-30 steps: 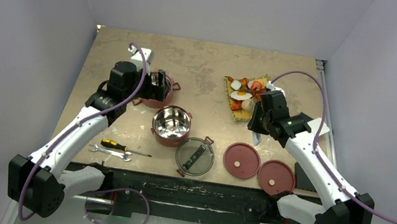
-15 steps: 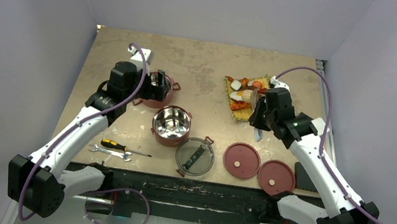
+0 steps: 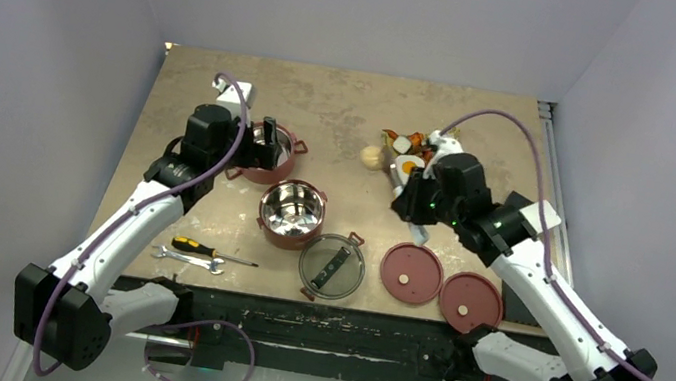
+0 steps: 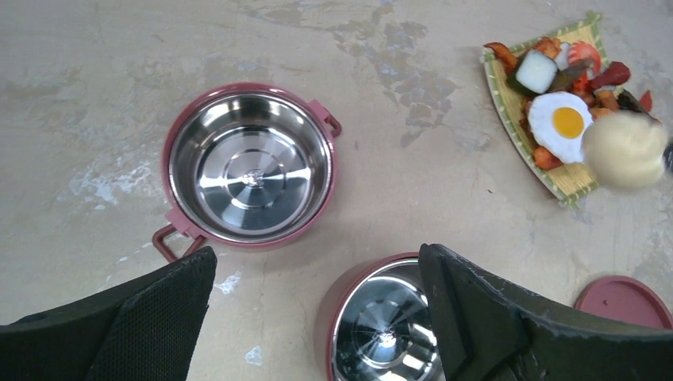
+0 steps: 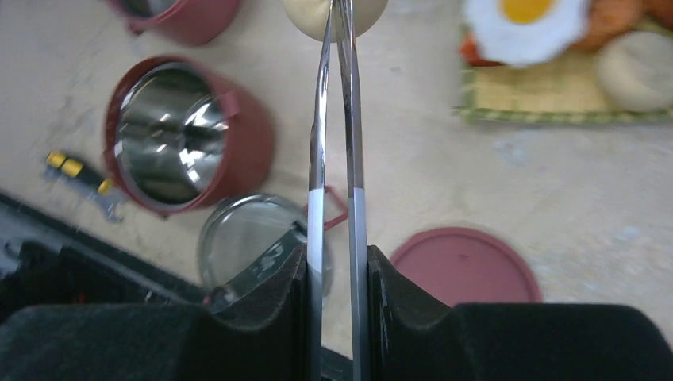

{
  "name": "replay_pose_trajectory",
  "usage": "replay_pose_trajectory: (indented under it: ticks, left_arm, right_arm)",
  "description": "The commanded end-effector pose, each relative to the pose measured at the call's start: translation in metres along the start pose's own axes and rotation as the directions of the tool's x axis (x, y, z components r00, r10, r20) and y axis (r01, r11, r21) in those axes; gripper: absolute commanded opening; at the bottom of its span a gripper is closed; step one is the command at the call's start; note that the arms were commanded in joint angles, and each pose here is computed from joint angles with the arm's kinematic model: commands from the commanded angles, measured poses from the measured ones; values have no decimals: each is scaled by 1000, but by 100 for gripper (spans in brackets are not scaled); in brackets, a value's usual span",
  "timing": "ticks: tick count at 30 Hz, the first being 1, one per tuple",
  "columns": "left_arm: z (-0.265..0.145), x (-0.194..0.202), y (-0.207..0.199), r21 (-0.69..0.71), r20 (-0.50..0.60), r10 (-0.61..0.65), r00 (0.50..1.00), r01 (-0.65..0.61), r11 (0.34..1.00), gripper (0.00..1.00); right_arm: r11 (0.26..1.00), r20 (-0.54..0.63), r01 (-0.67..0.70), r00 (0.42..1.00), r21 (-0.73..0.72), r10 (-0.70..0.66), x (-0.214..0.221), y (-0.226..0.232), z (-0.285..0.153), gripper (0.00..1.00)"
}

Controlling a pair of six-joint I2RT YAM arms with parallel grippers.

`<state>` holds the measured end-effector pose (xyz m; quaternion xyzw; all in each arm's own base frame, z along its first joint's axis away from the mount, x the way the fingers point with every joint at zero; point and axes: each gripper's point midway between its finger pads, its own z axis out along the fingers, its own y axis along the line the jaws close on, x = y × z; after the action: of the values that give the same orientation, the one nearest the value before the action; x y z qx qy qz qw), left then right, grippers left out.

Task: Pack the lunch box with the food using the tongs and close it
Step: Pick up the fake food from the plate, then place the fake food in the packing box.

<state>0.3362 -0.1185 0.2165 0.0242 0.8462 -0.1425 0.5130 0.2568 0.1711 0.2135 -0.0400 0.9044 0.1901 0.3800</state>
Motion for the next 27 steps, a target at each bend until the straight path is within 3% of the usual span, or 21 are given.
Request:
replay_pose_trajectory:
  ticks: [1,6,18,27]
  left_arm:
    - [-6,-18,21,-80,56,-18,998,22,997,99]
    - [-9,-23,40,-130,75,-40,996,50,990,99]
    - [-11,-25,48,-153,88,-42,995,55,987,99]
    - [-11,-25,47,-151,86,-41,995,54,987,99]
  right_arm:
    - [948,67,150,988,-280,-136,-6,87,-13,0]
    - [879,71,238,971,-413,-230,16,139,-20,0]
    - [873,-19,297,944,-386,-330,56,153,14,1]
    - [870,-35,308,937,-384,-347,62,154,19,30]
